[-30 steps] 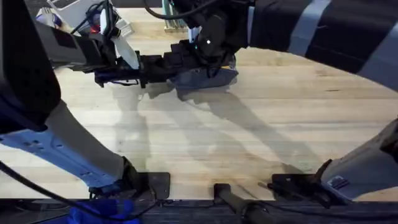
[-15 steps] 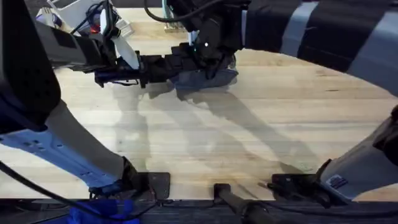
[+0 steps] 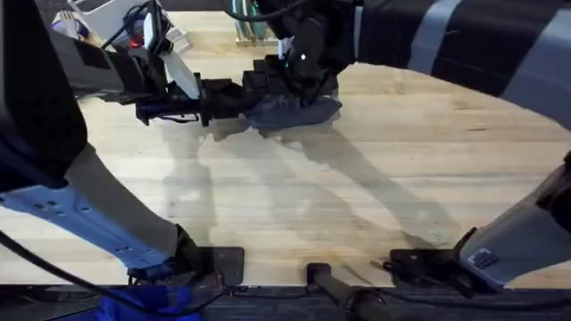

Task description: Unzip the bag, pick up the pens from the table one at a time and place them inside, then zip the bag closed.

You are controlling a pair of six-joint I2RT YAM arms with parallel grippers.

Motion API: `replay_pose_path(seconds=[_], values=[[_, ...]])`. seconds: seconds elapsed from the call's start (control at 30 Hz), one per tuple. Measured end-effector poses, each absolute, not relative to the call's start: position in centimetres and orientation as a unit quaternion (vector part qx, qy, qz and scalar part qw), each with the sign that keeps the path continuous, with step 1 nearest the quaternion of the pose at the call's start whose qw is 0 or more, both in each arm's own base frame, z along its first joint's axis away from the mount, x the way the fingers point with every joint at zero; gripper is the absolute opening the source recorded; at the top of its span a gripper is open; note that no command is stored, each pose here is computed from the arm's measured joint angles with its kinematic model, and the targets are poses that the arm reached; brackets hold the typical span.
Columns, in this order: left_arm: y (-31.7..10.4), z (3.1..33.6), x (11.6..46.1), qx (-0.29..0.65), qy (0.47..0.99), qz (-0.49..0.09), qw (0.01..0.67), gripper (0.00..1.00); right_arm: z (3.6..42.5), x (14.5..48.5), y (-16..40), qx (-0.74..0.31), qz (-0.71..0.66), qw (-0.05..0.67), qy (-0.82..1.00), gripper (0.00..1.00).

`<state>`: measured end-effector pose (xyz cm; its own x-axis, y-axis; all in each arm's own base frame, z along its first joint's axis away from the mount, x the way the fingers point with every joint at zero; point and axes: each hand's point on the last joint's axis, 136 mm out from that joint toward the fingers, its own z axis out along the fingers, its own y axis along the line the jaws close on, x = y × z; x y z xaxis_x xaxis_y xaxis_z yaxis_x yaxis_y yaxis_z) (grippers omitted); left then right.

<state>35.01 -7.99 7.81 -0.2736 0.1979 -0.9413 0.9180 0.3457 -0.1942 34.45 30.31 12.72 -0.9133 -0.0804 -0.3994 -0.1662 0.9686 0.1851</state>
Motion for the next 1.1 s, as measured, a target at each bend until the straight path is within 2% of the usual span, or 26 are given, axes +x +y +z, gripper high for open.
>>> replay_pose_path(seconds=[0.47,0.63,0.9,1.1], values=[[-8.0,7.8,35.0,0.404,0.689,-0.405,0.445,0.041,11.6,34.5,30.4,-0.062,0.101,0.189,0.975,0.920],[-8.0,7.8,35.0,0.404,0.689,-0.405,0.445,0.041,11.5,34.5,30.3,-0.062,0.100,0.189,0.975,0.892],[-8.0,7.7,35.0,0.405,0.690,-0.404,0.444,0.041,11.5,34.5,30.3,-0.062,0.100,0.188,0.975,0.688],[-8.0,7.7,35.0,0.405,0.690,-0.403,0.444,0.041,11.5,34.5,30.3,-0.061,0.100,0.188,0.975,0.433]])
